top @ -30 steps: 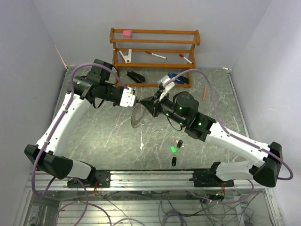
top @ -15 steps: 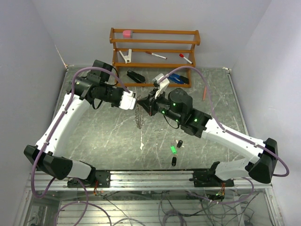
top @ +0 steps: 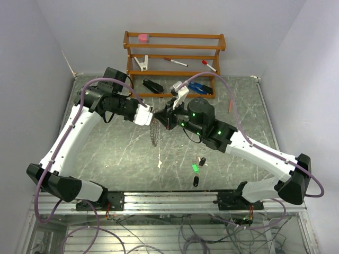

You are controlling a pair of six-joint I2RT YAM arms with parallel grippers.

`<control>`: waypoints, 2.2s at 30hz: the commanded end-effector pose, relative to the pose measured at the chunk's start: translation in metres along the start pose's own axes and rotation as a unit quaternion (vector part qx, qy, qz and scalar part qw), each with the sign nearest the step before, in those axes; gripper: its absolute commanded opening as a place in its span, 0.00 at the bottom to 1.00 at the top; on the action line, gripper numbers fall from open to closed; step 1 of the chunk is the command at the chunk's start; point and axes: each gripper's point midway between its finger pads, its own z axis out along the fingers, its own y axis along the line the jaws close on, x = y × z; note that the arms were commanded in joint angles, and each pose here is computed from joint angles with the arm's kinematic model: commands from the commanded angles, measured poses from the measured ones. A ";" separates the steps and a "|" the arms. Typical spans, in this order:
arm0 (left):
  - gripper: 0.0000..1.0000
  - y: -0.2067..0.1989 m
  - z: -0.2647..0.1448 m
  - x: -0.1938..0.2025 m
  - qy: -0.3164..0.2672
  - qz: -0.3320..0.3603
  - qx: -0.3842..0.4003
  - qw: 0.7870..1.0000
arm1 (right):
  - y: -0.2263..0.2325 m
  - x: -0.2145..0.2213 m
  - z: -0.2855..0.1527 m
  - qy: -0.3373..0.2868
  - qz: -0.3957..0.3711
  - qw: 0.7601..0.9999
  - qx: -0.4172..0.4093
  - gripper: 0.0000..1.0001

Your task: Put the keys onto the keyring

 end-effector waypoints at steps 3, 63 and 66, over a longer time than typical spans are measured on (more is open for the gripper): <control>0.07 0.008 -0.011 -0.020 -0.015 0.041 -0.021 0.999 | -0.002 -0.012 0.000 -0.006 0.024 1.000 0.004 0.00; 0.07 0.010 0.036 0.123 0.130 -0.017 -0.110 0.985 | -0.116 0.070 -0.030 0.126 0.107 0.980 0.110 0.50; 0.07 -0.006 0.030 0.147 0.164 -0.044 -0.085 0.982 | -0.115 0.078 -0.025 0.135 0.113 0.979 0.101 0.51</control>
